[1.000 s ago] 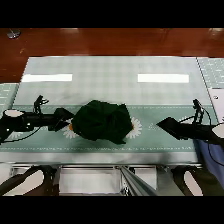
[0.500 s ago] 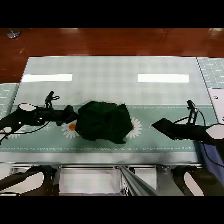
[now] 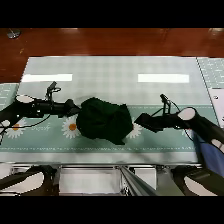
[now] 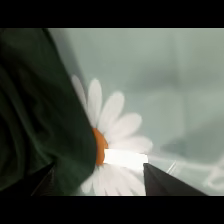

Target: Fold the shirts.

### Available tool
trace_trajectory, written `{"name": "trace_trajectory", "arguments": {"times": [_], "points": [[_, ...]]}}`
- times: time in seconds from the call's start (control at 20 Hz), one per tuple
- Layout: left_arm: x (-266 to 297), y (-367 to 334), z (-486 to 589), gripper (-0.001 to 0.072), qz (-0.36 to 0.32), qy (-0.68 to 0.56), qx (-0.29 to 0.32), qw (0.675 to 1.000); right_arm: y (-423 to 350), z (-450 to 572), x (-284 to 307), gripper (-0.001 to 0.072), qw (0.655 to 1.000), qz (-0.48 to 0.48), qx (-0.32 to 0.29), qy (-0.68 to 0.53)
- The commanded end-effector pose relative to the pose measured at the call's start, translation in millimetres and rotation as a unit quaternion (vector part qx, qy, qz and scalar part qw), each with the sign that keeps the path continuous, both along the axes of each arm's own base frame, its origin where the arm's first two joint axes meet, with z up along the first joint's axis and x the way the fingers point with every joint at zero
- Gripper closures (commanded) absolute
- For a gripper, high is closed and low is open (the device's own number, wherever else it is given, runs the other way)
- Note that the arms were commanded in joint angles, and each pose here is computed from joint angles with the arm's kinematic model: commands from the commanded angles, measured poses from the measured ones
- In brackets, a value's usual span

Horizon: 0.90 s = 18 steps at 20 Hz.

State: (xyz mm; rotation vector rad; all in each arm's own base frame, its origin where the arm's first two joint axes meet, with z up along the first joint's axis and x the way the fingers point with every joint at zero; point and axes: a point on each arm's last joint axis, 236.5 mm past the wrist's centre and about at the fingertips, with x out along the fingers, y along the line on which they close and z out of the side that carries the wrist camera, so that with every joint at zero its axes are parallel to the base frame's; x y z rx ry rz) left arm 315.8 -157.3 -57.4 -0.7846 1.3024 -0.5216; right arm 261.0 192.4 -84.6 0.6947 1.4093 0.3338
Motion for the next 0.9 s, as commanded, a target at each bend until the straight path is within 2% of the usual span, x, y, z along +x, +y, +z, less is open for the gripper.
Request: {"name": "trace_trajectory", "arguments": {"times": [0.0, 0.2, 0.25, 0.35, 0.4, 0.5, 0.65, 0.75, 0.85], "points": [[-2, -3, 5, 0.0687, -0.011, 0.000, -0.008, 1.000, 32, -17, 13, 0.0093, 0.998, 0.042, 0.011, 0.044], [-2, -4, 5, 0.0687, -0.012, 0.000, -0.009, 1.000, 61, -16, 16, 0.0097, 0.992, 0.100, 0.027, 0.066], [-2, -4, 5, 0.0687, -0.012, 0.000, -0.009, 1.000, 68, -14, 17, 0.0172, 0.991, 0.113, 0.028, 0.061], [0, -6, 9, 0.0687, -0.007, -0.001, -0.017, 1.000, 79, -6, 23, 0.0631, 0.989, 0.141, 0.031, 0.035], [1, -7, 15, 0.0687, -0.007, -0.004, -0.026, 1.000, 82, 2, 27, 0.0684, 0.986, 0.164, 0.035, 0.017], [5, -8, 36, 0.0687, -0.026, -0.019, -0.042, 0.999, 64, 26, 43, 0.0685, 0.981, 0.194, 0.023, 0.001], [39, 8, 109, 0.0688, -0.017, -0.107, -0.063, 0.992, 30, 109, 102, 0.0686, 0.983, 0.161, 0.005, -0.089], [70, 21, 194, 0.0688, 0.014, -0.218, -0.076, 0.973, 5, 197, 145, 0.0686, 0.972, 0.118, -0.016, -0.201], [86, 32, 285, 0.0688, 0.032, -0.333, -0.060, 0.941, -15, 296, 163, 0.0686, 0.944, 0.089, -0.040, -0.317]]}}
